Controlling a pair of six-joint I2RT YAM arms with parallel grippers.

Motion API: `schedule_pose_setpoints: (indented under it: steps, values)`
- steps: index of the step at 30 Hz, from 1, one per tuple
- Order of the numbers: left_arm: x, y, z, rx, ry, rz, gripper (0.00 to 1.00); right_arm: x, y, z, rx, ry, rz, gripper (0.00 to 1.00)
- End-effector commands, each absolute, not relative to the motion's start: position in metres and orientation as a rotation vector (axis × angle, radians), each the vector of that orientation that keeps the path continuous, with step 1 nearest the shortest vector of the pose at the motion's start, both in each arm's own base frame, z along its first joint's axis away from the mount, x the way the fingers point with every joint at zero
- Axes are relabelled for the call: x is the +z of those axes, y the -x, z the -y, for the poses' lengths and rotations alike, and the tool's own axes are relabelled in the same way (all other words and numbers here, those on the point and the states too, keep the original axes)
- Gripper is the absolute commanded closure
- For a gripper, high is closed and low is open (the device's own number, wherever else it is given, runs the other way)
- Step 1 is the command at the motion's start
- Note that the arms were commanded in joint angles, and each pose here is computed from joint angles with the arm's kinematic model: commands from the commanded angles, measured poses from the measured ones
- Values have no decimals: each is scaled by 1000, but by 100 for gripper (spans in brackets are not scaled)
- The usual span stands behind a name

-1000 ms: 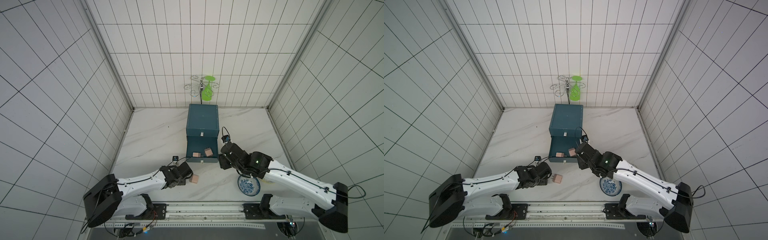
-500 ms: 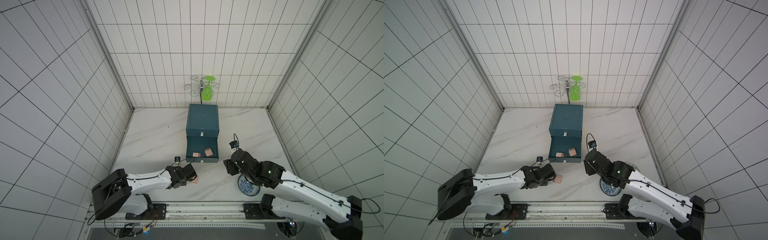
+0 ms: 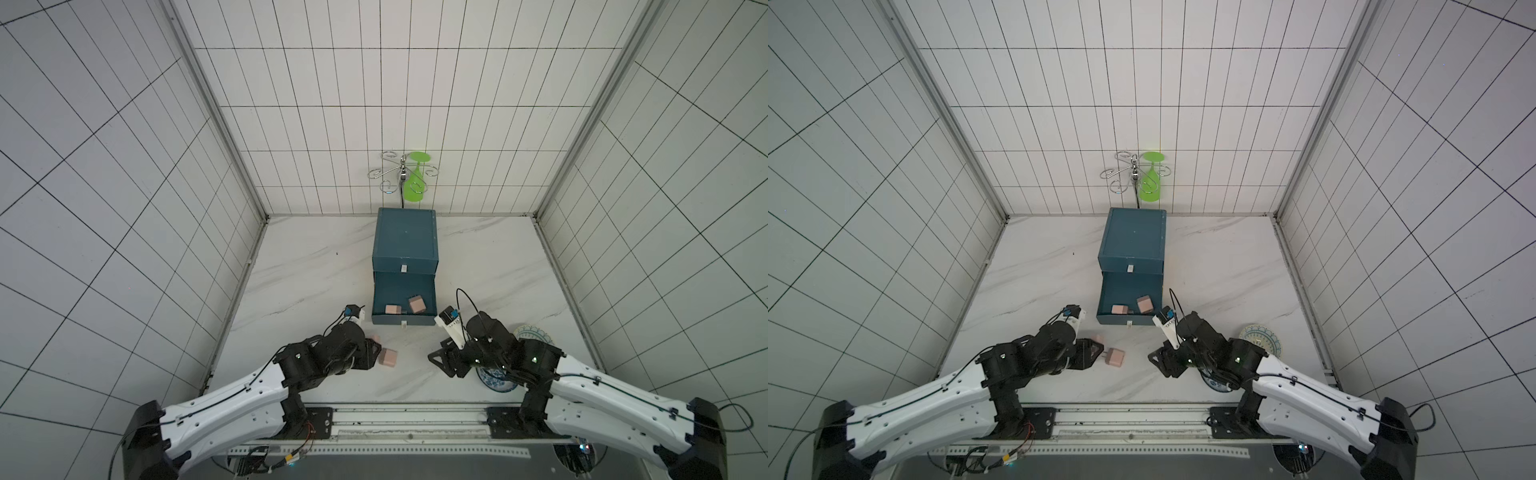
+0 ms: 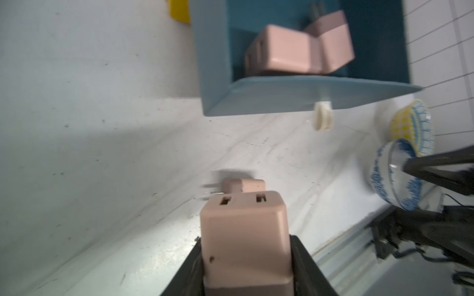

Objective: Place the plugs into the drawer by color
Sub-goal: Pick up the plug from the center of the board, then place the plug in the drawer.

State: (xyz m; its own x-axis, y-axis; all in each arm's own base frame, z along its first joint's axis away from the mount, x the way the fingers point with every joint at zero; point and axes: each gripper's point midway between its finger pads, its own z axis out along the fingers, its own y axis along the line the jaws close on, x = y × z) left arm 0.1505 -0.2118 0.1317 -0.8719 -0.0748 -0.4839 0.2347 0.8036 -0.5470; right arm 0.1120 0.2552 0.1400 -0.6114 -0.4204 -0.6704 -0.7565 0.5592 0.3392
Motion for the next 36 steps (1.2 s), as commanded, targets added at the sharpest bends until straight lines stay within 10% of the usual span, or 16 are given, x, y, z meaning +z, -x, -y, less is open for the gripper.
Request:
schedule_pose_setpoints:
  steps: [1, 8, 23, 36]
  values:
    - [179, -142, 231, -1057, -235, -2364, 84, 141, -119, -255, 835, 918, -2225, 36]
    - [220, -194, 227, -685, -227, -2326, 86, 147, -147, -208, 586, 684, -2196, 37]
    - [144, -290, 291, -246, -256, -2589, 93, 162, -153, -176, 560, 520, -2119, 34]
    - [118, -308, 280, -82, -205, -2609, 70, 148, -155, -185, 513, 564, -2184, 35]
